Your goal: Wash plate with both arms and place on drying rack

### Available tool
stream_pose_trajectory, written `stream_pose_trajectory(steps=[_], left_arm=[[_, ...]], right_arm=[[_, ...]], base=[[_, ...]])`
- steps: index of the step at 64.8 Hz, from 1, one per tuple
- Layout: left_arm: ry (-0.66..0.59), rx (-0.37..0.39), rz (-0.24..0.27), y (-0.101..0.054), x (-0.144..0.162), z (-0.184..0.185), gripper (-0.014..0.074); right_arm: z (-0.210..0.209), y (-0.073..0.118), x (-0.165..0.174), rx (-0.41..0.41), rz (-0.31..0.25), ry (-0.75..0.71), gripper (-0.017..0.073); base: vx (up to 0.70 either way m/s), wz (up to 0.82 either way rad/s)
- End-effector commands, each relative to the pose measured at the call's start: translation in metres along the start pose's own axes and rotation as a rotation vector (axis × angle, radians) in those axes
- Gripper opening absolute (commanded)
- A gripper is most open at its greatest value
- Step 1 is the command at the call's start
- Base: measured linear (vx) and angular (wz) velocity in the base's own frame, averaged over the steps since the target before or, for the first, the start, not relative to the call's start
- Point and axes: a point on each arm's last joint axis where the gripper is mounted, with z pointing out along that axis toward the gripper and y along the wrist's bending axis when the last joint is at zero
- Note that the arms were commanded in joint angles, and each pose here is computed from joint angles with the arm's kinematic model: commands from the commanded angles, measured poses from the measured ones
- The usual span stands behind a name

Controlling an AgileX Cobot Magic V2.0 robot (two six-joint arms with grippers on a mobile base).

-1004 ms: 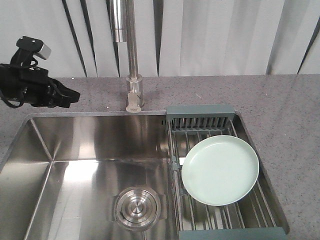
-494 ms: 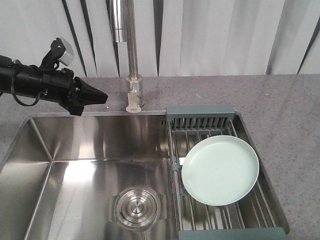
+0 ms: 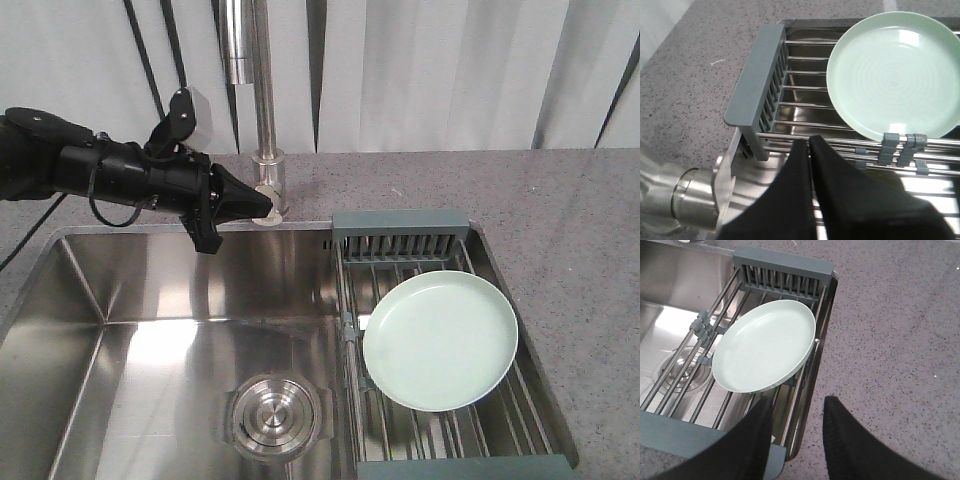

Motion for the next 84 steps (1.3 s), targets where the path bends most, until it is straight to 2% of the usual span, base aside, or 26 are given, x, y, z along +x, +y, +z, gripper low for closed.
stream_pose_trajectory(steps=[1, 27, 42, 47, 53, 58, 64, 70, 74, 79, 84], left_arm=[[-0.093, -0.037, 0.051, -0.002, -0.031, -0.006, -0.0008], [-0.097, -0.161, 0.088, 0.029, -0.036, 0.007, -0.0008], [-0.109, -0.254, 0.124, 0.040, -0.048, 0.002, -0.0008], [-0.109, -0.257, 0.126, 0.040, -0.048, 0.001, -0.0008], [-0.114, -0.218, 0.126, 0.037, -0.048, 0.002, -0.0008], [-0.125, -0.168, 0.113, 0.031, -0.051, 0.002, -0.0008], [-0.137, -0.113, 0.063, 0.024, -0.055, -0.002, -0.0007], [-0.122, -0.065, 0.044, 0.016, -0.060, -0.008, -0.0007], [-0.084, -0.064, 0.021, 0.013, -0.062, -0.015, -0.0007], [-0.030, -0.085, -0.032, 0.010, -0.064, -0.023, -0.0007], [0.026, -0.134, -0.118, 0.009, -0.066, -0.033, -0.0007]], right_arm=[[-0.004, -0.001, -0.012, 0.004, -0.001, -0.082, 0.0246], [-0.004, -0.001, -0.012, 0.004, 0.000, -0.082, 0.0246], [-0.004, -0.001, -0.012, 0.004, 0.000, -0.082, 0.0246], [-0.004, -0.001, -0.012, 0.004, 0.000, -0.082, 0.0246], [-0.004, -0.001, -0.012, 0.004, 0.000, -0.082, 0.0246], [-0.004, -0.001, -0.012, 0.004, 0.000, -0.082, 0.0246], [-0.004, -0.001, -0.012, 0.004, 0.000, -0.082, 0.0246], [-0.004, -0.001, -0.012, 0.004, 0.000, -0.082, 0.0246], [-0.004, -0.001, -0.012, 0.004, 0.000, -0.082, 0.0246], [-0.004, -0.001, -0.012, 0.004, 0.000, -0.082, 0.0246], [-0.004, -0.001, -0.012, 0.004, 0.000, -0.082, 0.0246]], base=[[0.00, 0.00], [0.00, 0.00], [0.00, 0.00], [0.00, 0.00], [0.00, 0.00], [0.00, 0.00], [0.00, 0.00], [0.00, 0.00], [0.00, 0.00], [0.00, 0.00], [0.00, 0.00]])
